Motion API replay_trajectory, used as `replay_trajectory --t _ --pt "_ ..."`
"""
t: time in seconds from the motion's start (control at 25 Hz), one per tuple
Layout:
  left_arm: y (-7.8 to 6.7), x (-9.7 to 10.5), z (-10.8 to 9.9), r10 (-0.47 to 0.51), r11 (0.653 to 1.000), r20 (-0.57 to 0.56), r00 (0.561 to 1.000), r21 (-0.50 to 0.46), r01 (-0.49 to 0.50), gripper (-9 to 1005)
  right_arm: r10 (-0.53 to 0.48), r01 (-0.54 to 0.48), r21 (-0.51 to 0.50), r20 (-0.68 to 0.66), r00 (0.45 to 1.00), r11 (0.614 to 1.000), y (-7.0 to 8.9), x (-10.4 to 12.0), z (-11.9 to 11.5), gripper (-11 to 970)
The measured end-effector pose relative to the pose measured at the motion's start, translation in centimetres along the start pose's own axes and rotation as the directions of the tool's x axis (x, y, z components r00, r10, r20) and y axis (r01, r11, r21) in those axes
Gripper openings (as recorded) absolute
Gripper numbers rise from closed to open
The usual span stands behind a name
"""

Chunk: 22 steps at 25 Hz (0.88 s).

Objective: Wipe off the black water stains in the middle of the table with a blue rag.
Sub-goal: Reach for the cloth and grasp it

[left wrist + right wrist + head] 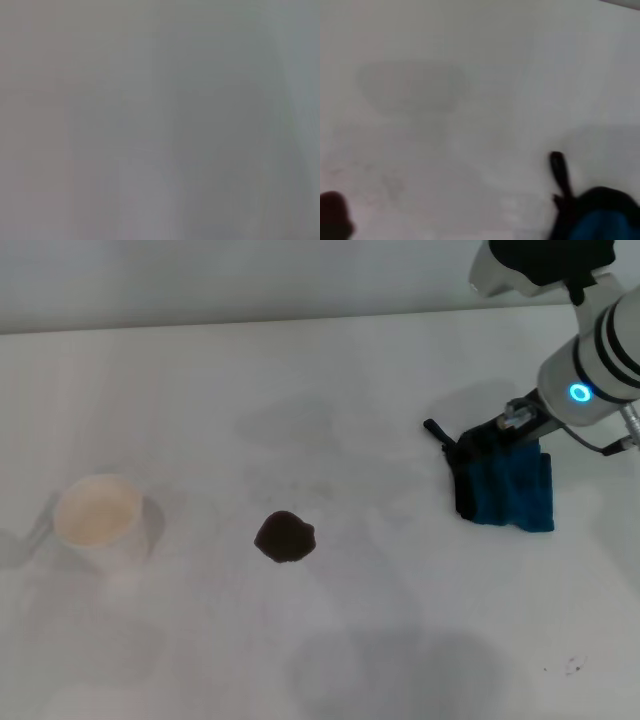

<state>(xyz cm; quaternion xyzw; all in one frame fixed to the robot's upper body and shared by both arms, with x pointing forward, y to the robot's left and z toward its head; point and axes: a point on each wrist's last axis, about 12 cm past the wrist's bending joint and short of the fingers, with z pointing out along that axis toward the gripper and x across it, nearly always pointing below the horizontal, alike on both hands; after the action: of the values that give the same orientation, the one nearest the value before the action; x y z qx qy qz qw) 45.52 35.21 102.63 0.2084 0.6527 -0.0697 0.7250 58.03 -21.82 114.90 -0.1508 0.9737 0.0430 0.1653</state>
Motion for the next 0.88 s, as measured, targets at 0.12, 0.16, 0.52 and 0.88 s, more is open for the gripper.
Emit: replay_trajectory --t 0.12,0.16,0.52,0.88 --pt "0.0 0.0 -0.1 0.0 1.0 0.002 1.0 0.0 0.0 881 0.01 -0.009 0.031 -0.029 1.0 0.999 -0.5 0.2 0.5 739" --pt "-0.1 0.0 -0.1 0.002 1.0 0.002 1.0 0.0 -0.002 882 0.013 -0.012 0.034 -0.04 0.999 0.999 -0.6 0.3 0.7 739" --pt "-0.2 0.0 0.0 0.004 1.0 0.002 1.0 0.0 -0.004 881 0.018 -0.015 0.043 -0.072 0.997 0.999 -1.1 0.6 2.3 739" --pt "-0.2 0.0 0.2 0.006 1.0 0.003 1.0 0.002 -0.006 881 0.009 -0.002 0.071 -0.098 0.995 0.997 -1.2 0.9 3.2 738"
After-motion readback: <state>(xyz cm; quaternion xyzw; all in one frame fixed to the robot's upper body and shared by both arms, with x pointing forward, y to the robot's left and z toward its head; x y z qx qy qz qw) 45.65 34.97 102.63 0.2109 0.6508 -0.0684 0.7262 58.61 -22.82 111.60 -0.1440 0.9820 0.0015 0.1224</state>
